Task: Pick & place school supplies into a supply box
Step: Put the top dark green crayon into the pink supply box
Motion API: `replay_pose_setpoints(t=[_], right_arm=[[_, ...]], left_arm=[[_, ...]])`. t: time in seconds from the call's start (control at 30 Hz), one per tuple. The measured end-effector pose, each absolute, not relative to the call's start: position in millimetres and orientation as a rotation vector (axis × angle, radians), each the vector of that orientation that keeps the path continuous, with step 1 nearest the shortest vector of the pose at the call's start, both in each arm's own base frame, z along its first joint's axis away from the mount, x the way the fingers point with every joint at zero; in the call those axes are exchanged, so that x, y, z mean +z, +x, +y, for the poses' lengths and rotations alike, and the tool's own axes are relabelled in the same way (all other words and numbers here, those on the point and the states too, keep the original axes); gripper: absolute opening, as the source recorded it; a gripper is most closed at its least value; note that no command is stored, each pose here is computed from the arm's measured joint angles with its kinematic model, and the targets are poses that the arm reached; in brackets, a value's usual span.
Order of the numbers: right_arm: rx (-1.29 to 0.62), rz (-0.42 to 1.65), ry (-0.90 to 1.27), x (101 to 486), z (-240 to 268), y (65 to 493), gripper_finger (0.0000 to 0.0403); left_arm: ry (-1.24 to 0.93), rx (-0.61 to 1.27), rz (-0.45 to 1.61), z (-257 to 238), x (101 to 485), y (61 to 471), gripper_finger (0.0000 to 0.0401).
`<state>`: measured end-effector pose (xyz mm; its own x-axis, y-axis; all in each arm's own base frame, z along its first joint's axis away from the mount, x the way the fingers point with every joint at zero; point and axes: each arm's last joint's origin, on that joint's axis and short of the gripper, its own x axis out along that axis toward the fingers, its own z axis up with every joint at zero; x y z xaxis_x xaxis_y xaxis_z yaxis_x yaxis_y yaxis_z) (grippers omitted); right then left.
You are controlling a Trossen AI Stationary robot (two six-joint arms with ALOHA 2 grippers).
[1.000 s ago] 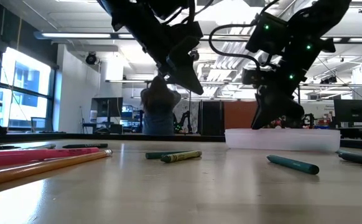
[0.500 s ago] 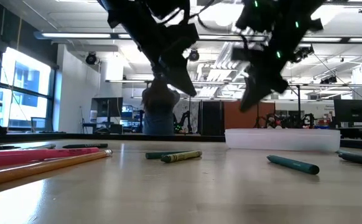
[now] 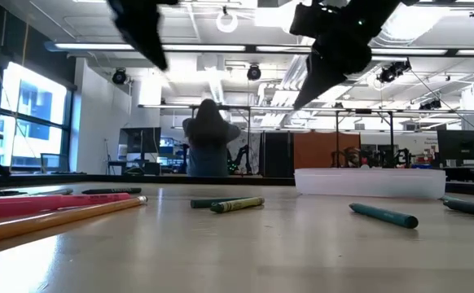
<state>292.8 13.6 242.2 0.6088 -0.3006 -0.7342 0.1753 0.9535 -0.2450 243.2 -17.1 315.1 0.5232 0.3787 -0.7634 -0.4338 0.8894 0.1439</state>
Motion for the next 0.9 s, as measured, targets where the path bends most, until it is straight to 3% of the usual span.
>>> replay_pose_setpoints(t=[0.17, 0.4, 0.57, 0.77, 0.9], right_arm=[[-0.282, 0.831, -0.142, 245, 12, 296, 0.0083], [-0.274, 0.796, -0.04, 244, 5, 299, 0.0083], [-0.245, 0.795, -0.021, 245, 4, 299, 0.0083], [-0.244, 0.712, -0.012, 250, 5, 305, 0.0083], [-0.241, 0.65, -0.03, 255, 4, 309, 0.0083]], left_arm=[[-0.172, 0.57, 0.807, -48, 317, 202, 0.0035], [-0.218, 0.577, 0.86, -86, 262, 171, 0.0035], [-0.291, 0.628, 0.945, -92, 228, 163, 0.0035], [-0.262, 0.697, 0.86, -88, 223, 162, 0.0036], [-0.289, 0.725, 0.817, -83, 224, 168, 0.0058]])
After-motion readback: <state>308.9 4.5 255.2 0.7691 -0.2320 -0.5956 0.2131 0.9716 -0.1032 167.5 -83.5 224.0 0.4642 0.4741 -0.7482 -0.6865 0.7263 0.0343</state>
